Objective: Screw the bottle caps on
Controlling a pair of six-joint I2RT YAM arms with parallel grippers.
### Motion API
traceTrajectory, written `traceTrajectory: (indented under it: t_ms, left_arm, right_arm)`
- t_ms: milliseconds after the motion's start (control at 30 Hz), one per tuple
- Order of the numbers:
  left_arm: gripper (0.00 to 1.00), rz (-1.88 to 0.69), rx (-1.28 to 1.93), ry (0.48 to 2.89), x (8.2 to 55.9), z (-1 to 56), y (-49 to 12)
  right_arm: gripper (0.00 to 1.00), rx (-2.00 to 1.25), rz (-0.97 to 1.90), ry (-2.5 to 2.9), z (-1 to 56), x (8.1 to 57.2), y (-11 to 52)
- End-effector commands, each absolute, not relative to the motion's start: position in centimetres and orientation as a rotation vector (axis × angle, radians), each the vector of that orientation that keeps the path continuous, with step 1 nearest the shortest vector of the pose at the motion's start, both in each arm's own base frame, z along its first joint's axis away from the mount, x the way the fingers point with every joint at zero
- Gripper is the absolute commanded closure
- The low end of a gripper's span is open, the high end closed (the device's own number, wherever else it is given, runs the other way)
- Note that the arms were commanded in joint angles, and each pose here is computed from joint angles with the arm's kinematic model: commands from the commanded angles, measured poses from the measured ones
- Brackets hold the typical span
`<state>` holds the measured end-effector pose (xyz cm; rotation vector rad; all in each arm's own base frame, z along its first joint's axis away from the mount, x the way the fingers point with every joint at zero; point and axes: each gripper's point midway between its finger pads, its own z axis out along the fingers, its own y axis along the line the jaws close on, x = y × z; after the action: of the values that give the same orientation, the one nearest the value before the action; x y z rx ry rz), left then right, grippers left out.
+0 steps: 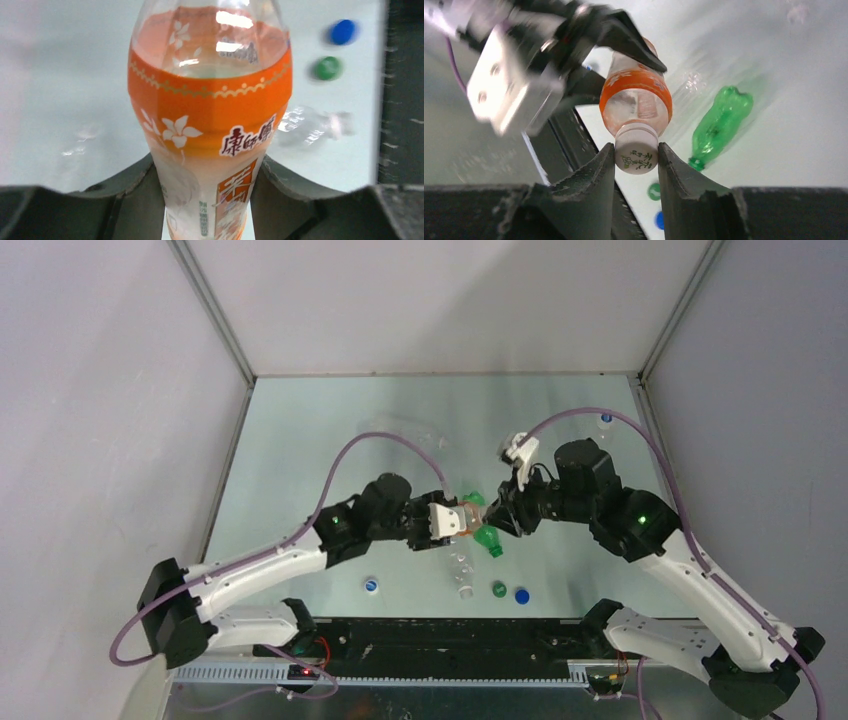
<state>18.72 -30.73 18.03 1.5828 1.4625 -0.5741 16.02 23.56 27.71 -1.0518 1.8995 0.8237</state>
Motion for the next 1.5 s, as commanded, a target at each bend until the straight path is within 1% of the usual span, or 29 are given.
traceTrajectory:
  t_ms: [0, 33, 67, 100, 200, 233, 267, 300, 367, 400, 433, 467, 500, 533, 600, 733, 900, 1100, 1233, 1400, 1467]
  left_arm:
    - [0.62, -0.206, 1.216, 1.220, 22.4, 25.2, -32.1]
    - [0.62, -0.086, 1.143, 1.197, 23.5, 26.4, -31.3]
    - [0.62, -0.048, 1.152, 1.192, 23.0, 25.5, -31.6]
    - [0.62, 0.031, 1.090, 1.190, 23.7, 26.3, -30.9]
    - [0.63, 0.049, 1.076, 1.222, 23.8, 25.2, -30.8]
    - [0.63, 0.030, 1.084, 1.251, 23.7, 24.5, -30.7]
    - [0.64, 0.009, 1.118, 1.271, 23.6, 23.9, -30.6]
    - [0.64, -0.038, 1.107, 1.291, 23.4, 24.0, -30.6]
    - [0.64, -0.133, 1.186, 1.332, 22.9, 22.7, -30.8]
    - [0.64, -0.183, 1.252, 1.352, 22.4, 21.7, -30.6]
    - [0.63, -0.225, 1.279, 1.353, 22.0, 21.8, -30.7]
    - [0.63, -0.284, 1.362, 1.376, 21.2, 20.5, -30.6]
    - [0.62, -0.318, 1.384, 1.374, 20.9, 20.7, -30.6]
    - [0.62, -0.380, 1.458, 1.392, 20.0, 19.7, -30.4]
    - [0.61, -0.452, 1.534, 1.397, 19.0, 19.5, -30.2]
    - [0.60, -0.594, 1.645, 1.394, 17.1, 19.7, -30.3]
    - [0.61, -0.689, 1.725, 1.383, 15.9, 19.9, -31.0]
    - [0.61, -0.718, 1.734, 1.373, 15.7, 20.5, -31.5]
    - [0.61, -0.722, 1.733, 1.369, 15.8, 20.7, -31.7]
    - [0.61, -0.731, 1.734, 1.365, 15.8, 20.9, -32.0]
    - [0.61, -0.732, 1.724, 1.360, 15.9, 21.1, -32.2]
  right_arm:
    - [0.96, -0.413, 0.899, 2.127, 29.0, 19.2, 24.2]
    - [0.96, -0.310, 0.908, 2.147, 28.7, 19.7, 24.2]
    - [0.96, -0.269, 0.913, 2.147, 28.7, 19.9, 24.1]
    - [0.94, -0.216, 0.911, 2.143, 28.5, 20.4, 24.1]
    - [0.80, -0.231, 0.902, 2.069, 29.6, 20.7, 23.7]
    - [0.70, -0.310, 0.903, 2.008, 30.6, 20.5, 23.7]
    - [0.65, -0.366, 0.900, 1.974, 31.0, 20.3, 23.7]
    - [0.56, -0.482, 0.891, 1.900, 31.8, 19.7, 23.7]
    - [0.47, -0.657, 0.860, 1.801, 32.6, 18.9, 23.6]
    - [0.46, -0.743, 0.815, 1.753, 32.6, 18.8, 23.4]
    - [0.43, -0.804, 0.810, 1.726, 32.6, 18.2, 23.2]
    - [0.43, -0.904, 0.753, 1.683, 32.2, 18.1, 22.9]
    - [0.41, -0.971, 0.758, 1.642, 32.3, 17.3, 22.9]
    - [0.40, -1.056, 0.713, 1.605, 31.8, 17.1, 22.6]
    - [0.39, -1.190, 0.677, 1.532, 31.3, 16.2, 22.3]
    - [0.39, -1.352, 0.628, 1.419, 30.8, 15.3, 21.9]
    - [0.39, -1.450, 0.656, 1.341, 30.6, 14.3, 22.3]
    - [0.40, -1.520, 0.699, 1.311, 30.2, 13.5, 22.7]
    - [0.46, -1.516, 0.718, 1.314, 30.3, 13.2, 22.8]
    - [0.61, -1.508, 0.741, 1.341, 30.1, 13.2, 22.9]
    - [0.63, -1.509, 0.749, 1.354, 29.9, 13.2, 23.0]
